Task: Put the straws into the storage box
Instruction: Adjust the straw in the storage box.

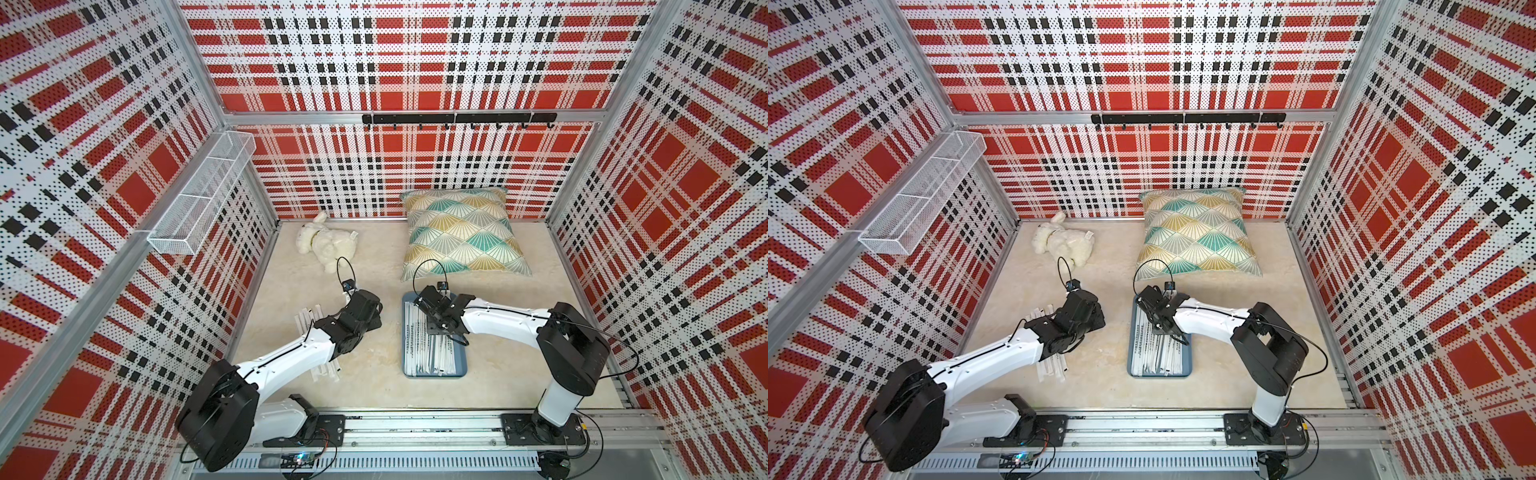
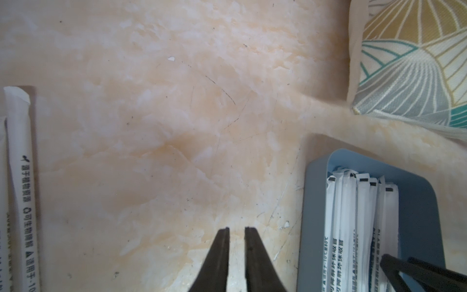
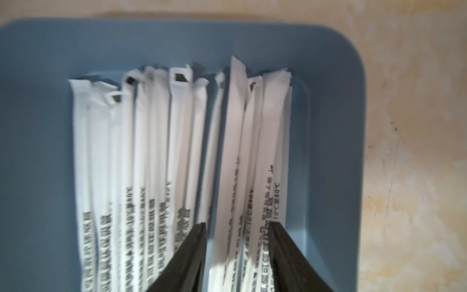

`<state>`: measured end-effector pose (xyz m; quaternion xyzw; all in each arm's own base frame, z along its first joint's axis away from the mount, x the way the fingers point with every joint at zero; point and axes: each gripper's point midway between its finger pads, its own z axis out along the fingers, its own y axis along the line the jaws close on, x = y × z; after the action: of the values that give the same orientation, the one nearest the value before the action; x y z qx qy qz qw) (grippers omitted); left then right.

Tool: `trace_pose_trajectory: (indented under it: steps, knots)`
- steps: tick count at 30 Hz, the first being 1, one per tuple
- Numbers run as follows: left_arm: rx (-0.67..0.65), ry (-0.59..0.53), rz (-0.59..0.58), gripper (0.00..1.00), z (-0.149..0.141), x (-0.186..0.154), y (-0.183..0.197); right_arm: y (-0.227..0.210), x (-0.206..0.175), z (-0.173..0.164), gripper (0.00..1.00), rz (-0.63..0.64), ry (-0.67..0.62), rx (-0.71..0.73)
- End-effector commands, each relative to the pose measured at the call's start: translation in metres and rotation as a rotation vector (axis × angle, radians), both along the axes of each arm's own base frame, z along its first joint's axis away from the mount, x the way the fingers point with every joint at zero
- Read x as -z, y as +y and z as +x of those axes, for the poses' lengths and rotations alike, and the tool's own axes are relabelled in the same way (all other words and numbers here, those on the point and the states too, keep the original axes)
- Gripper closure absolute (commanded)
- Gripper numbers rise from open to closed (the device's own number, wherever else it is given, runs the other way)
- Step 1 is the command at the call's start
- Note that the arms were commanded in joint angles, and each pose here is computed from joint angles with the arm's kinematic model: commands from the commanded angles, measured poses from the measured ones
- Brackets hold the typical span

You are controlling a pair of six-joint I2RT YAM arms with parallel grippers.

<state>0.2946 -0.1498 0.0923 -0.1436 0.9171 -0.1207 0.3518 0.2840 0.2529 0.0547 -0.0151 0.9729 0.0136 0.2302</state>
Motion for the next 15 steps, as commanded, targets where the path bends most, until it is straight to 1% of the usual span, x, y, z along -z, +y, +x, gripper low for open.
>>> trace_pose_trajectory:
  steps: [1,3,5,8,12,15]
  knots:
    - [-0.004,-0.009,0.017,0.83,0.000,-0.002,0.005,0.019,-0.022,-0.005,0.52,0.059,-0.006,-0.080]
    - [-0.005,-0.009,0.015,0.83,0.000,-0.002,0.005,0.023,-0.018,-0.010,0.54,0.096,0.016,-0.089]
    - [-0.007,-0.008,0.017,0.83,0.000,-0.001,0.006,0.028,-0.015,-0.014,0.58,0.129,0.030,-0.103]
    - [-0.003,-0.004,0.020,0.83,0.000,0.000,0.005,0.039,-0.006,-0.021,0.63,0.202,0.089,-0.135]
    - [-0.019,-0.012,0.033,0.84,0.001,-0.003,0.010,0.047,0.012,-0.030,0.64,0.277,0.162,-0.167]
    - [-0.030,-0.010,0.038,0.83,0.000,-0.002,0.014,0.035,0.021,-0.029,0.64,0.287,0.185,-0.148]
